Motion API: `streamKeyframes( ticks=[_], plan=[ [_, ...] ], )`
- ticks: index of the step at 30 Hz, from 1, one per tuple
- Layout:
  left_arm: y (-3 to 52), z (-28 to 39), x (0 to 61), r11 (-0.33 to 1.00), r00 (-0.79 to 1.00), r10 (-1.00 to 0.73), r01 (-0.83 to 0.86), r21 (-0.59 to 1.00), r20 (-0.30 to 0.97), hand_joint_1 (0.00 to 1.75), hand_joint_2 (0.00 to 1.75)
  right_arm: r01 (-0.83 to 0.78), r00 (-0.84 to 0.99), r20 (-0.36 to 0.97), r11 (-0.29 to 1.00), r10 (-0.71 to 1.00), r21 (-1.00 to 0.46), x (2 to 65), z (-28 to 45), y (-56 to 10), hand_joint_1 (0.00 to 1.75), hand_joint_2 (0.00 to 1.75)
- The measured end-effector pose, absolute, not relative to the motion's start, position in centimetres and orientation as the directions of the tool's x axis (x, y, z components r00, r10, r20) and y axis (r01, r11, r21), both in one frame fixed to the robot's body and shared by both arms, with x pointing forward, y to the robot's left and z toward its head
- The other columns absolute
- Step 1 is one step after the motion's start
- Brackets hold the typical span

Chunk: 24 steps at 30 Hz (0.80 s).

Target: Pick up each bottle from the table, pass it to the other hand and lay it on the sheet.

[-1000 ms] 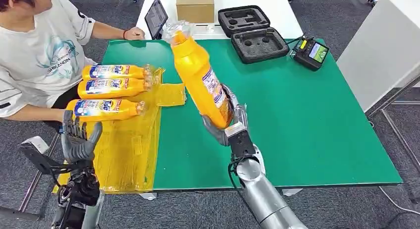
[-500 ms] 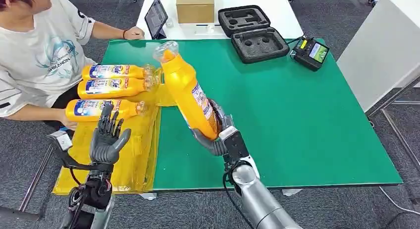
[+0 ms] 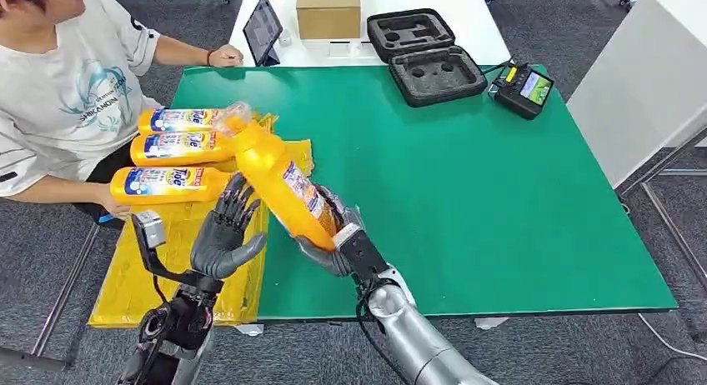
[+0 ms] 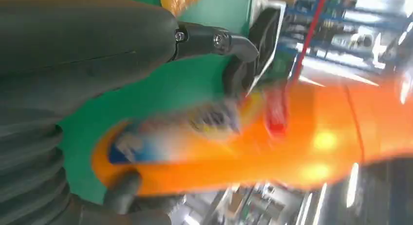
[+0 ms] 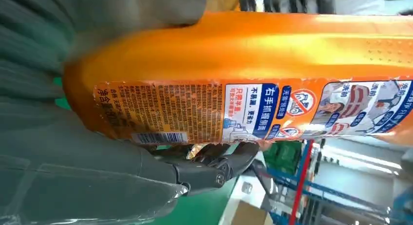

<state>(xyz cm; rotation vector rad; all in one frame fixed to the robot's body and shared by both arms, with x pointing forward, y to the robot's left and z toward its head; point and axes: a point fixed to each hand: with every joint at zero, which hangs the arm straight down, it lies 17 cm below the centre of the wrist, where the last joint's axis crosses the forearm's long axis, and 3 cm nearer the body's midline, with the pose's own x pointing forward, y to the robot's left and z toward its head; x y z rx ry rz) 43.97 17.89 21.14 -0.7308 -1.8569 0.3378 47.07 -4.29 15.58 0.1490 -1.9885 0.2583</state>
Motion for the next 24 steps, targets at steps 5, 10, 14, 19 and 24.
streamKeyframes(
  ticks=[5,10,14,19,24],
  plan=[
    [17.2,21.5,44.0,0.769,-0.246,0.628,0.344,-0.539,0.739,0.00,1.75,-0.244,-0.409,0.912,0.962,0.013,-0.123,46.8,15.2,-3.2,1.75,1.75],
    [17.0,21.4,44.1,0.768,-0.240,0.626,0.349,-0.536,0.742,0.00,1.75,-0.266,-0.410,0.912,0.954,0.020,-0.140,46.6,15.1,-2.4,1.75,1.75],
    [17.1,20.8,44.5,0.748,-0.207,0.647,0.356,-0.560,0.733,0.00,1.75,-0.412,-0.411,0.908,0.872,0.080,-0.264,43.9,13.3,3.8,1.75,1.75],
    [17.7,19.6,44.6,0.751,-0.188,0.644,0.342,-0.565,0.742,0.00,1.75,-0.466,-0.403,0.904,0.817,0.146,-0.339,42.6,11.7,6.0,1.75,1.75],
    [18.2,18.5,44.3,0.753,-0.170,0.639,0.336,-0.566,0.750,0.00,1.75,-0.509,-0.404,0.893,0.763,0.197,-0.398,41.7,10.3,7.4,1.75,1.75]
  ],
)
